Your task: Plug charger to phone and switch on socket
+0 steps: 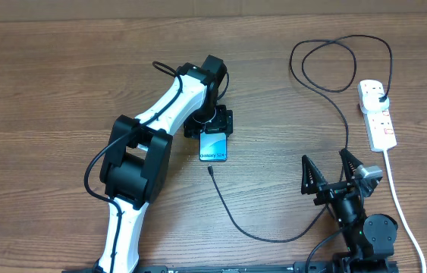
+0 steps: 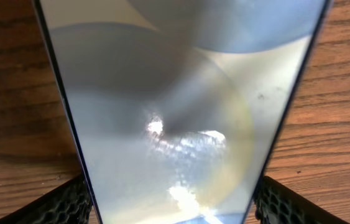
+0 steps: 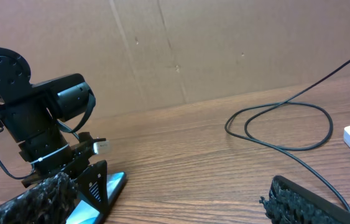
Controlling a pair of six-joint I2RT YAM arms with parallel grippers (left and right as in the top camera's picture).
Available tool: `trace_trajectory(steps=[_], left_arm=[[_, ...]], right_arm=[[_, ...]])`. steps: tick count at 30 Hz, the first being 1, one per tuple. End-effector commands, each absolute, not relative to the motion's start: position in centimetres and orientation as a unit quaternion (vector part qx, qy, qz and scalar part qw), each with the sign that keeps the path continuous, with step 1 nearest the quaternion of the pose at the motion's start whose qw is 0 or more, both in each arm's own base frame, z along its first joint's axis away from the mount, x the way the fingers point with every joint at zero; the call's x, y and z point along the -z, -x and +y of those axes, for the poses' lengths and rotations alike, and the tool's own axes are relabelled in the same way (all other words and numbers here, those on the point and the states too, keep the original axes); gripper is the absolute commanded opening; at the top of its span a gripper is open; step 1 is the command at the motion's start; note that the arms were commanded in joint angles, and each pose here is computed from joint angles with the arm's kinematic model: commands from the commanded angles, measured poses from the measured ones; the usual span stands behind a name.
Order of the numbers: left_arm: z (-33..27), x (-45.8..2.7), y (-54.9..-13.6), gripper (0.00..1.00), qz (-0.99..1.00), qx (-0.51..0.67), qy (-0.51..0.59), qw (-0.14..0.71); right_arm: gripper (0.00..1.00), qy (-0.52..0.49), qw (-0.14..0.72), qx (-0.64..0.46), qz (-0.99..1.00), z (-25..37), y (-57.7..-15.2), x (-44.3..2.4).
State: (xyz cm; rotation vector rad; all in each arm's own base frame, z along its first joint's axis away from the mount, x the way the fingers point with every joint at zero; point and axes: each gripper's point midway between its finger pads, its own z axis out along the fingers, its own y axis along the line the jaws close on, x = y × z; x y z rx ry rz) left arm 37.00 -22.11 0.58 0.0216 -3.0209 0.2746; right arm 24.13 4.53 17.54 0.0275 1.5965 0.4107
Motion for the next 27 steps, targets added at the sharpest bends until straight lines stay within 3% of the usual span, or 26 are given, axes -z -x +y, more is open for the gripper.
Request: trace_trajectory(steps=[1, 27], left_arm=[[-22.43, 2.25, -35.78, 0.85, -0.991, -0.099, 0.003, 0.088], [-22.49, 2.21, -35.67, 0.85, -0.990, -0.103, 0.020, 0.089]], right_arm=[[1.00, -0.007, 0.681, -0.182, 0.709, 4.66, -24.11, -17.40], [1.00, -0.007, 0.681, -0.182, 0.709, 4.66, -24.11, -17.40]])
